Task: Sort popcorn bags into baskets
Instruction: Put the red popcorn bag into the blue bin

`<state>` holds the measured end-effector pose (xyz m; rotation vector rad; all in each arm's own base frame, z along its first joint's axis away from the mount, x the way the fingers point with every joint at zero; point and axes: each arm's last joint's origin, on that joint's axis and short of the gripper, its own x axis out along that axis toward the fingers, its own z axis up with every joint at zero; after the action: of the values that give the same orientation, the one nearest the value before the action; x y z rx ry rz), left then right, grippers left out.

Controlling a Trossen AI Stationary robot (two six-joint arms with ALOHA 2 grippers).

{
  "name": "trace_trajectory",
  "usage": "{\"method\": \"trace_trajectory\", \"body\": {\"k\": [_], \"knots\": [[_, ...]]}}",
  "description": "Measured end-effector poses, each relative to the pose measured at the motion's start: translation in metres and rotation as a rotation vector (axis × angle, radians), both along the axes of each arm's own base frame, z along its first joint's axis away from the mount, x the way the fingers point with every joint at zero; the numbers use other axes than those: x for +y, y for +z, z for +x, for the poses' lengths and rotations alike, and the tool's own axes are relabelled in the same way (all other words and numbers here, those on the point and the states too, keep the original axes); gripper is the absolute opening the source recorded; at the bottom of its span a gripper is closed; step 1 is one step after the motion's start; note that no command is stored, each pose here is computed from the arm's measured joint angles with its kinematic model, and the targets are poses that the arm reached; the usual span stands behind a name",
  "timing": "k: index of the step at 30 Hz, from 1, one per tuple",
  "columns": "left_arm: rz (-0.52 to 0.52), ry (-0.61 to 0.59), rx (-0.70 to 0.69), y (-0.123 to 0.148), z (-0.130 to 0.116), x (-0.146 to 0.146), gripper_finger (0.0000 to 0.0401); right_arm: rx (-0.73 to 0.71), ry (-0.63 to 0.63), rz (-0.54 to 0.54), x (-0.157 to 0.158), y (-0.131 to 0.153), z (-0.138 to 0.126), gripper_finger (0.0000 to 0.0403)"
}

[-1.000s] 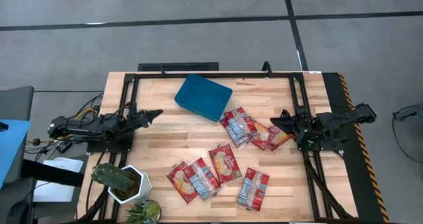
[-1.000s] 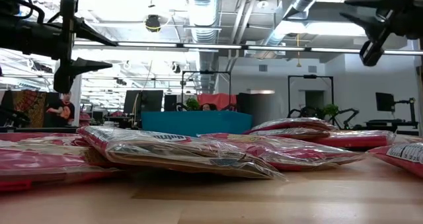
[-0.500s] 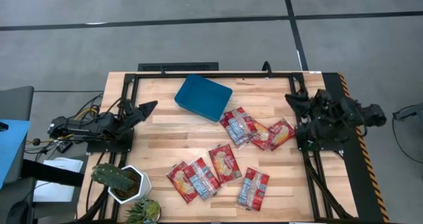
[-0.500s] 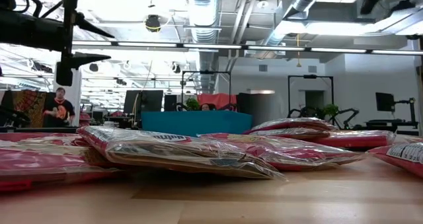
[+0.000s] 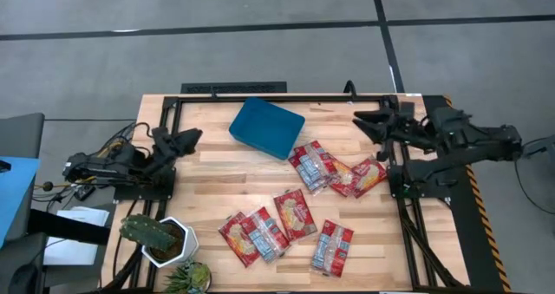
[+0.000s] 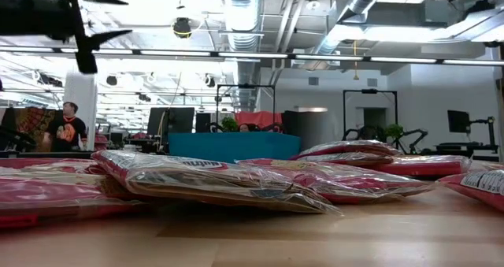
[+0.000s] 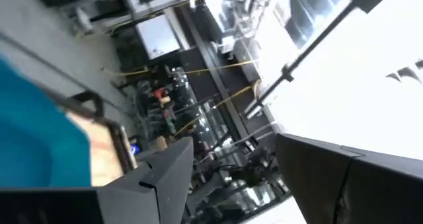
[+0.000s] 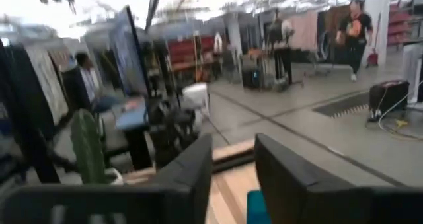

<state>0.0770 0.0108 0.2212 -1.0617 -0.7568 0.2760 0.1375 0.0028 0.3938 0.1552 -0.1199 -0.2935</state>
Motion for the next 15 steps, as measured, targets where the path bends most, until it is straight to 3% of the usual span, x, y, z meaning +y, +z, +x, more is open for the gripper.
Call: {"method": "trace_trajectory", "body": {"k": [8,15], "knots": [[0.21,0.114,0.019,0.048,-0.019,0.001,0.0206,0.317,-0.051,0.022,-0.008,-0.028,0.061,0.0278],[0.326,0.166,0.17,0.079,-0.024,0.001,0.023,0.696,-0.162,0.106,-0.031,-0.09,0.106,0.0305]]}}
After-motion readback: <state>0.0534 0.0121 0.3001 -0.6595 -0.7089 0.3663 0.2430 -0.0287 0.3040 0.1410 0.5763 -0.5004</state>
